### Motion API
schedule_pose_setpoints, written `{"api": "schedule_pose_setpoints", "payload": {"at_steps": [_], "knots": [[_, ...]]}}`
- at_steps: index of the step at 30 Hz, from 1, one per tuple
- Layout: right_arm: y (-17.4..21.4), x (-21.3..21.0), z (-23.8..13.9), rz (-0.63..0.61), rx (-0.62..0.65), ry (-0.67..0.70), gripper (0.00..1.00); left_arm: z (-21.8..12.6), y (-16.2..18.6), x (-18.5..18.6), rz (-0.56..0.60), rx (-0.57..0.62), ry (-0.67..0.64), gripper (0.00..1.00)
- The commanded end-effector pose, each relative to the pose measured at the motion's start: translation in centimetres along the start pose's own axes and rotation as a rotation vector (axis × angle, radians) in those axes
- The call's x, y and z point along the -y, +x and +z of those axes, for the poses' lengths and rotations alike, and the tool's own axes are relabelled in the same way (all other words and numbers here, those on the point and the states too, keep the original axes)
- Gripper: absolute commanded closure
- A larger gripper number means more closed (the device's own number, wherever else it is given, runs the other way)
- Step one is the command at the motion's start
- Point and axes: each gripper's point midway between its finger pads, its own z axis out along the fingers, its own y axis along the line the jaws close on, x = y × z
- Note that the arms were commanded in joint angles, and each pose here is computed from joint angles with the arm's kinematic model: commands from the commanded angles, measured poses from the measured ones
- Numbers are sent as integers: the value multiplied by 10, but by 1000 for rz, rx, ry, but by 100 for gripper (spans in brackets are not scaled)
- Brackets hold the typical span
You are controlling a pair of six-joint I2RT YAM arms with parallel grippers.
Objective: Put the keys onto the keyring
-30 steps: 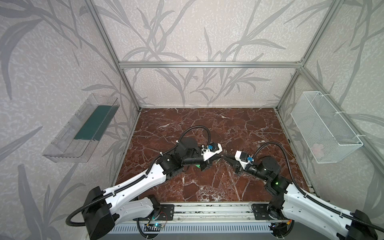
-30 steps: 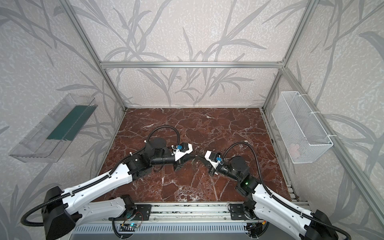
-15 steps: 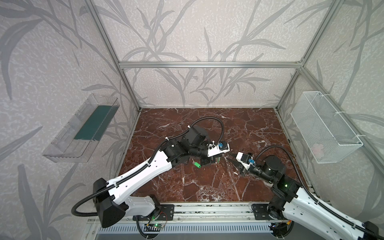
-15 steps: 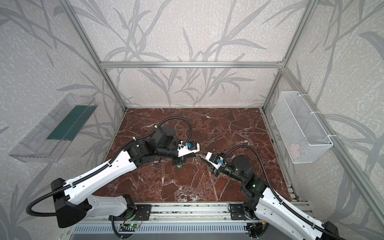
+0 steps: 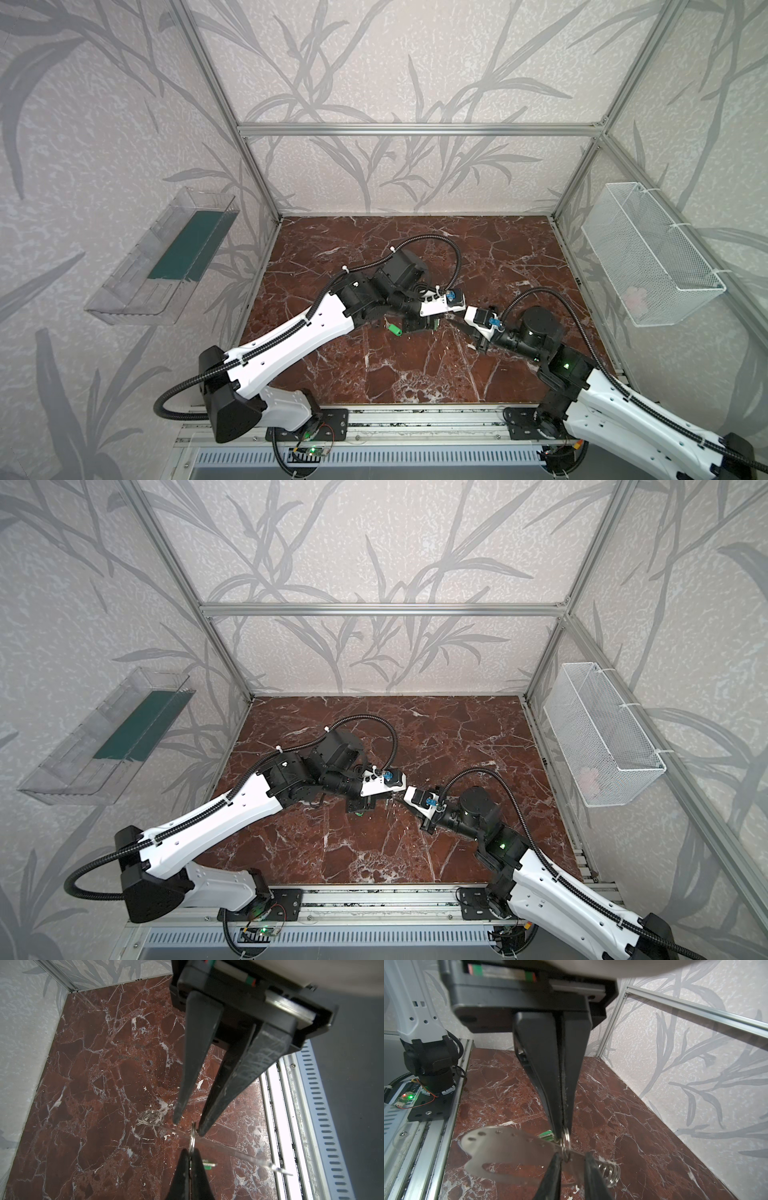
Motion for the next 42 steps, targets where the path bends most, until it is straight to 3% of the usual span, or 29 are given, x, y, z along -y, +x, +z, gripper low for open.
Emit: {"api": "schedule_pose_setpoints", "payload": {"at_steps": [1,9,14,23,30,33,37,42], "knots": [[-23,0,-1,-11,74,-12,79,-3,-5,1,38,-10,5,100],[-21,0,0,-3,77,-9,83,1,-7,0,57,-21,2,100],[-16,0,1,7,59,-10,91,0,-12,0,63,-7,-2,100],[-9,0,0,14,43,2,84,-3,-18,2,66,24,3,100],[-10,-2,0,17,48,-11,99,-5,-20,2,66,44,-7,100],[-12,-1,-1,20,62,-6,100,-8,-21,-1,54,68,-36,100],[-21,3,-4,27,123,26,100,-9,-14,-9,-11,99,-85,78],[-33,6,-6,44,188,42,100,-12,-11,-13,-113,211,-139,66]]}}
